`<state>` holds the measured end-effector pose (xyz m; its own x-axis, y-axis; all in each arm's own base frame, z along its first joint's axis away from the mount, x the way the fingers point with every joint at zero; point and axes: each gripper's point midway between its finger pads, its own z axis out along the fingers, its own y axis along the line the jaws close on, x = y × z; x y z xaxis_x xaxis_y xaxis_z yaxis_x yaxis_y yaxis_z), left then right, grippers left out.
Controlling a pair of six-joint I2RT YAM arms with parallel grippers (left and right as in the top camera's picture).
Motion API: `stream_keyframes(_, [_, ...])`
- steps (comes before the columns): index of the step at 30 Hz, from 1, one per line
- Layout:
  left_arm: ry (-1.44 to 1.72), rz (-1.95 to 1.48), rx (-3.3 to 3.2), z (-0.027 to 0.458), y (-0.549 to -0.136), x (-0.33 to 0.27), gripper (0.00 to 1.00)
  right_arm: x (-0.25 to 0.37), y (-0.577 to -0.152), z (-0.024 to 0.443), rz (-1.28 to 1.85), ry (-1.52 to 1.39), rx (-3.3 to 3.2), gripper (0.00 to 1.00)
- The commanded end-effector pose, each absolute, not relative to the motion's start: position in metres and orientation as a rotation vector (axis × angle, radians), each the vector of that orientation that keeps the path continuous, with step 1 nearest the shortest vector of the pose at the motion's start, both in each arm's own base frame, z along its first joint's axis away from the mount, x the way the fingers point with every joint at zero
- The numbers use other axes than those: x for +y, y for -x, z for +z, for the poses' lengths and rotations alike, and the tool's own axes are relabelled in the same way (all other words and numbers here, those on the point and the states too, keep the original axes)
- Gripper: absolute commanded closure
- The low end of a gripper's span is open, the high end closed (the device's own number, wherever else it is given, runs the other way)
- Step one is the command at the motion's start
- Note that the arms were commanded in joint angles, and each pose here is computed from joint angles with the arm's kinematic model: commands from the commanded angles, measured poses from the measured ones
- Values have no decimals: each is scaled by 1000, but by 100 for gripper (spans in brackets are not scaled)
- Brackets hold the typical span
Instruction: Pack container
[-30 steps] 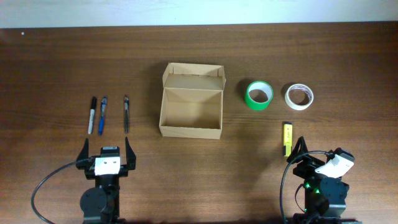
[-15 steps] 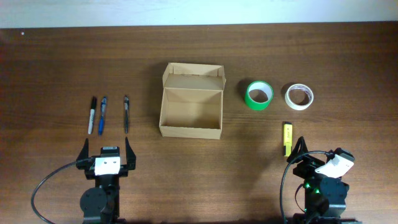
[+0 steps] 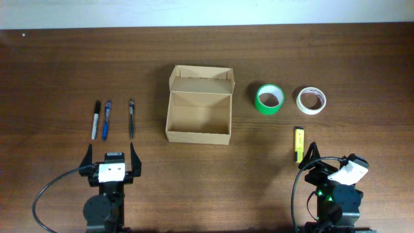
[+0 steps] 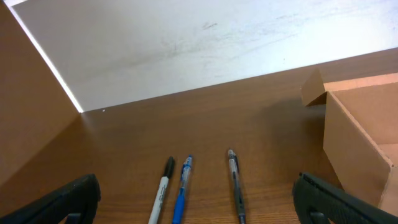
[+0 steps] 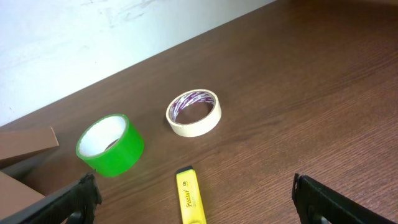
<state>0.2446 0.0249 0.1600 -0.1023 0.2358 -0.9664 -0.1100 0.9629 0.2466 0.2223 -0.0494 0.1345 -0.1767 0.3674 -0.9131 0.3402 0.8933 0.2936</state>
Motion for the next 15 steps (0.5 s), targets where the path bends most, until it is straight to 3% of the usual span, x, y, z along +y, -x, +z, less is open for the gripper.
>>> stream_keyframes(1, [-94,284,1649,158,-245,25,1,-50,-222,133,32,-546,1770,1])
stream_keyframes(15, [-96,282,1649,158,-245,24,1,-48,-224,136,46,-536,1762,1])
